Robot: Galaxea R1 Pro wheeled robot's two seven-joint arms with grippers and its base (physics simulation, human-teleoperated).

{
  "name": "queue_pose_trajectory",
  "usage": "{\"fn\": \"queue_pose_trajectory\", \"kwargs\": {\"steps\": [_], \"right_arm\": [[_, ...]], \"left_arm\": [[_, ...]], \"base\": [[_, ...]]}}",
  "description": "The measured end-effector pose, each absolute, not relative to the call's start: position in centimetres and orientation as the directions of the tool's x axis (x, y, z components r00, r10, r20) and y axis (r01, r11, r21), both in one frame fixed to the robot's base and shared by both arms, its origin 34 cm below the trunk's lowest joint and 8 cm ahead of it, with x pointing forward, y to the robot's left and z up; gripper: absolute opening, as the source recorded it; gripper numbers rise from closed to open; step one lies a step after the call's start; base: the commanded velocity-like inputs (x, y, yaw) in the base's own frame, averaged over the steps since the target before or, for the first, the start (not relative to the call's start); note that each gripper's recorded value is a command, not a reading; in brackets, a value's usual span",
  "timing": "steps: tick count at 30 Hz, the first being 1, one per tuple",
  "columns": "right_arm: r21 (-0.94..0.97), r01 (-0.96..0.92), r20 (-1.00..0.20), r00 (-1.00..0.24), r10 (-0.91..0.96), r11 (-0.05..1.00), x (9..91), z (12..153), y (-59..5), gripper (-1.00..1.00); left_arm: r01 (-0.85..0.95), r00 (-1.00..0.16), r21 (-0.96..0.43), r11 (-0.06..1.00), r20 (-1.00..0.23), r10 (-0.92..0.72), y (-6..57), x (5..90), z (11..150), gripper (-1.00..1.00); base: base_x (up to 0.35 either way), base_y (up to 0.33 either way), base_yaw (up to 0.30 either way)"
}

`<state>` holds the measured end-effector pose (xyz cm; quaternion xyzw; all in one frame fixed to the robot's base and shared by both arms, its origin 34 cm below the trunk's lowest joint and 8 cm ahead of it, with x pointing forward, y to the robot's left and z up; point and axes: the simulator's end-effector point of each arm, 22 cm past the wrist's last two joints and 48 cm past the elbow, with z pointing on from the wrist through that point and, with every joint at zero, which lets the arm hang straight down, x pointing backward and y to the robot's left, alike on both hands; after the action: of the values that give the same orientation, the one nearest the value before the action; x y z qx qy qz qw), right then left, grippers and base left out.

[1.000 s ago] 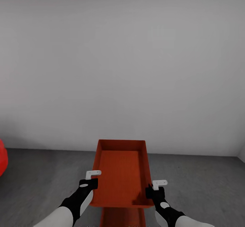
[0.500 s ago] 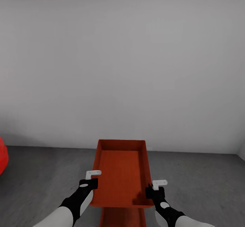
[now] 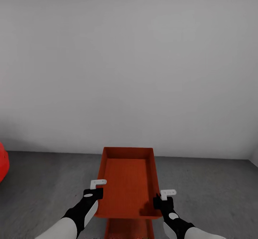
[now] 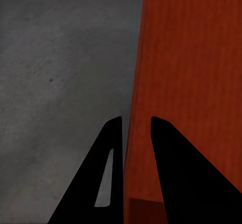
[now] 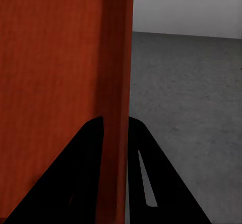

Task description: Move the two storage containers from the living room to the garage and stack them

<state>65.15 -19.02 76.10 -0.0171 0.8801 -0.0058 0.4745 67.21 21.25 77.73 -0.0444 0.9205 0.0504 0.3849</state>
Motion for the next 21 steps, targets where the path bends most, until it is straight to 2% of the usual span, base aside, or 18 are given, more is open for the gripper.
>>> {"fn": "queue_pose_trajectory", "kwargs": {"steps": [21], "right_arm": [[-0.026,-0.026,-0.815,-0.578,-0.037,0.999,64.5,74.3,-19.0,-1.0]], "left_arm": [[-0.12,-0.725,0.062,0.991,-0.688,-0.045,21.2,66.5,75.9,-1.0]], "base": [[0.0,0.0,0.0]]}}
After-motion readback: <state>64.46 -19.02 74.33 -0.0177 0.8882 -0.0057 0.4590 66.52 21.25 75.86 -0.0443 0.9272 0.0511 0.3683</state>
